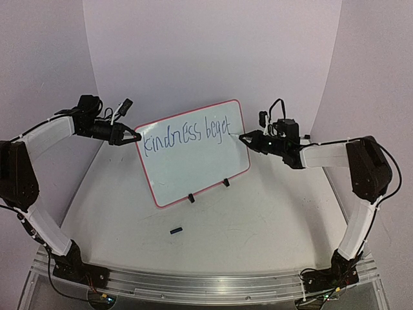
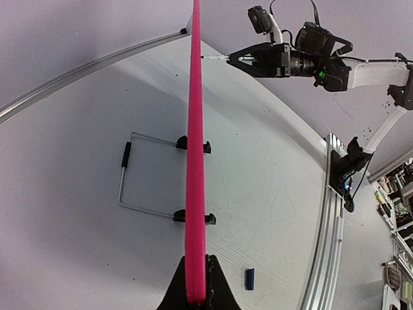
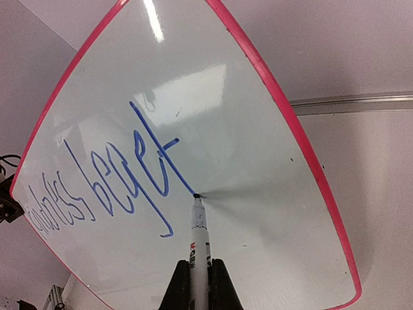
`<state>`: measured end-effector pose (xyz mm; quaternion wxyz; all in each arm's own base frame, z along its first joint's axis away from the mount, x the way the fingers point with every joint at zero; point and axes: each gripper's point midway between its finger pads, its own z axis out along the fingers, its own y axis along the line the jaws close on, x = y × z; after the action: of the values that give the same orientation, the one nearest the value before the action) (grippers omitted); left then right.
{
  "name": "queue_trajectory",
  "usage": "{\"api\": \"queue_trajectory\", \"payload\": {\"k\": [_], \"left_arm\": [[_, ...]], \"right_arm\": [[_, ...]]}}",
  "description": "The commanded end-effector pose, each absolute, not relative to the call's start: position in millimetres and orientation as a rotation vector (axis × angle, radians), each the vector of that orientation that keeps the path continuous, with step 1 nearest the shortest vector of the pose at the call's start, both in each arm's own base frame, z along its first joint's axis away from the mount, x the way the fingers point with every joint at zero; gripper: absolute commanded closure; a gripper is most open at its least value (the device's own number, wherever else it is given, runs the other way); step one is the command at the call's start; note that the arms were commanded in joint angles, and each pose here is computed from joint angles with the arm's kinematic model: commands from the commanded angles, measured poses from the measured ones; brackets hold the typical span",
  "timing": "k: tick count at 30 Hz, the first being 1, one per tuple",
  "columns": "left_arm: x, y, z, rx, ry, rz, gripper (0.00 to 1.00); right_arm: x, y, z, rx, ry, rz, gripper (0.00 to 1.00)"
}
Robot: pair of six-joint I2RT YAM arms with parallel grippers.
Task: Write a sentence on the whiteboard
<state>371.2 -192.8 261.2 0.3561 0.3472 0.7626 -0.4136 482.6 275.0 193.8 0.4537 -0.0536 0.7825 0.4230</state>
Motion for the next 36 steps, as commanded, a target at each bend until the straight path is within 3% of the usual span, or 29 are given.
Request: {"api": "queue_trajectory", "payload": {"k": [1, 12, 36], "left_arm": [[371, -196, 256, 0.948, 1.977, -1.004, 1.0], [371, -196, 255, 0.947, 1.978, -1.005, 1.0], [371, -196, 255, 0.947, 1.978, -1.005, 1.0]], "right_arm": [[487, 264, 234, -0.097, 1.835, 1.0, 1.0], [486, 264, 282, -0.113, 1.721, 1.019, 1.0], [503, 270, 251, -0.112, 1.774, 1.036, 1.0]]}}
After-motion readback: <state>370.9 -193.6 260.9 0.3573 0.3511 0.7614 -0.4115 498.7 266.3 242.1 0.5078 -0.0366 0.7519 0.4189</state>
